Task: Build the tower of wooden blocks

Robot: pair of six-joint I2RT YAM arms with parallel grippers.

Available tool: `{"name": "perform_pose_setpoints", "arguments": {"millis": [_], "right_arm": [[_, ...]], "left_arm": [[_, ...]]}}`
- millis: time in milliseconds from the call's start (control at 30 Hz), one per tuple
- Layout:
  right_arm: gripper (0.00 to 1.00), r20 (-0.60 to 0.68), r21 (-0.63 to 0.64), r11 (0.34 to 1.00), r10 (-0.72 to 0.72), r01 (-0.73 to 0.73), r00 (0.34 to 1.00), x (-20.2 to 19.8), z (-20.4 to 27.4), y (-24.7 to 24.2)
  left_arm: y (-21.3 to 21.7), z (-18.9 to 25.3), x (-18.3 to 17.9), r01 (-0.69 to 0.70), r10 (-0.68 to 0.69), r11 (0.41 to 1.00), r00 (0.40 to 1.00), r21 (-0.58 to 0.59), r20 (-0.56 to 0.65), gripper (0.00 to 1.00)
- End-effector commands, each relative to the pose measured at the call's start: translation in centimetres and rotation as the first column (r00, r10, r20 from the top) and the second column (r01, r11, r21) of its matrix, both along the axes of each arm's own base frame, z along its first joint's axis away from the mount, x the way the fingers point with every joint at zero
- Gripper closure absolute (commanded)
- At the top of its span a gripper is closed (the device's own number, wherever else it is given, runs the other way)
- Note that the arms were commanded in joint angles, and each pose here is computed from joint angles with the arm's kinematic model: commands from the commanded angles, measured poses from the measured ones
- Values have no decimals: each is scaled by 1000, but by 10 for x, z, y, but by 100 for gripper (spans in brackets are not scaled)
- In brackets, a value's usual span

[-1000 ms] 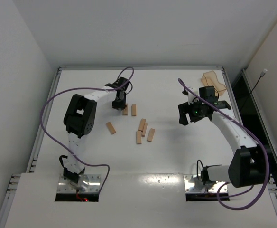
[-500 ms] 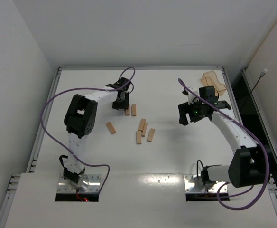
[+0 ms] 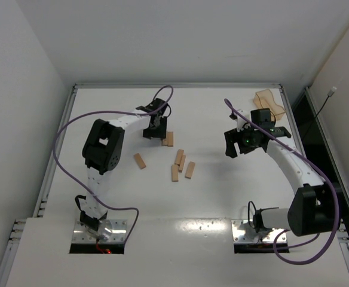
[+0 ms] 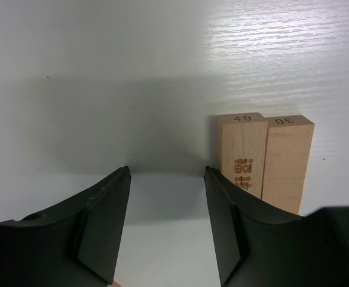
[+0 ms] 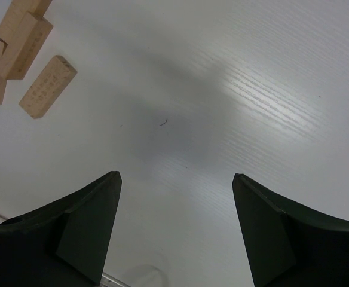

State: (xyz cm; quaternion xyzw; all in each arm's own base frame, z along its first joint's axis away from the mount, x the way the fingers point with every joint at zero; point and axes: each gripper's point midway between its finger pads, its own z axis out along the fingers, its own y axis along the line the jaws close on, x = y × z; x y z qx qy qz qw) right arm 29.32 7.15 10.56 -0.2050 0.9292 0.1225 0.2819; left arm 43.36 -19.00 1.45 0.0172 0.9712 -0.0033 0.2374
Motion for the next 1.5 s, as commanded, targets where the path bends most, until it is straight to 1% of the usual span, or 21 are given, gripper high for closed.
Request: {"name": "perform_pose_setpoints", "arguments": {"millis": [0, 33, 67, 133, 200, 233, 267, 333, 467, 533, 600, 633, 733, 767, 833, 900, 1000, 1100, 1233, 1367, 1467], "right_arm": [[27, 35, 22, 1000, 4, -5, 999, 3, 8, 2], [27, 35, 22, 1000, 4, -5, 999, 3, 8, 2], [27, 35, 22, 1000, 4, -5, 999, 3, 8, 2], [27, 35, 22, 1000, 4, -5, 999, 3, 8, 2], [27, 35, 22, 1000, 4, -5, 999, 2, 6, 2], [27, 35, 22, 1000, 4, -5, 999, 2, 6, 2], [27, 35, 22, 1000, 4, -5, 999, 2, 6, 2], [27, 45, 15, 1000, -1, 0, 999, 3, 8, 1], [27, 45, 15, 1000, -1, 0, 999, 0, 8, 1], [27, 36, 14, 1000, 8, -9, 999, -3, 4, 3], [27, 36, 26, 1000, 16, -17, 999, -5, 7, 5], [27, 26, 42, 999, 26, -27, 999, -8, 5, 8], [29, -9, 47, 997, 64, -63, 998, -17, 0, 13], [29, -30, 55, 995, 80, -78, 996, -21, -3, 17], [29, -18, 51, 994, 97, -96, 995, -20, 0, 20], [29, -13, 39, 993, 110, -109, 994, -17, 0, 21], [29, -15, 9, 992, 124, -124, 992, -17, -3, 19], [29, -11, -14, 993, 121, -121, 993, -15, -4, 15], [29, -11, -22, 993, 116, -116, 993, -17, -5, 13], [29, 2, -37, 994, 107, -107, 994, -19, -1, 10], [29, 2, -37, 995, 98, -98, 995, -20, -2, 7]], "left_arm": [[-16, 6, 4, 8, -8, 1000, 1000, -28, 21, 50], [-15, 7, 2, 0, 0, 1000, 1000, -31, 19, 45], [-15, 10, 0, -10, 11, 1000, 1000, -23, 30, 43], [-6, 8, -5, -25, 25, 1000, 999, 14, 25, 41], [2, 23, -3, -60, 57, 997, 996, 38, 66, 41], [7, 21, -9, -76, 73, 996, 995, 49, 62, 41], [13, 36, -7, -99, 95, 995, 991, 35, 91, 41], [15, 47, -12, -99, 96, 995, 990, 25, 107, 41], [21, 75, -28, -102, 103, 995, 984, -18, 148, 49], [13, 94, -38, -63, 77, 994, 985, -90, 156, 51], [13, 94, -52, -56, 72, 992, 988, -117, 139, 57], [7, 94, -63, -27, 44, 990, 992, -139, 117, 57], [9, 94, -89, -14, 29, 986, 996, -163, 90, 57], [4, 92, -97, 7, 6, 981, 998, -195, 67, 57], [2, 84, -117, 22, -18, 972, 1000, -234, 19, 53], [-9, 74, -139, 61, -76, 955, 996, -290, -42, 49], [-31, 72, -168, 145, -175, 936, 982, -321, -66, 47], [-45, 72, -180, 204, -235, 926, 970, -317, -64, 45], [-59, 57, -197, 277, -318, 917, 942, -288, -104, 45], [-67, 43, -204, 304, -343, 920, 930, -249, -133, 45], [-62, 32, -193, 274, -302, 943, 943, -189, -137, 45]]}}
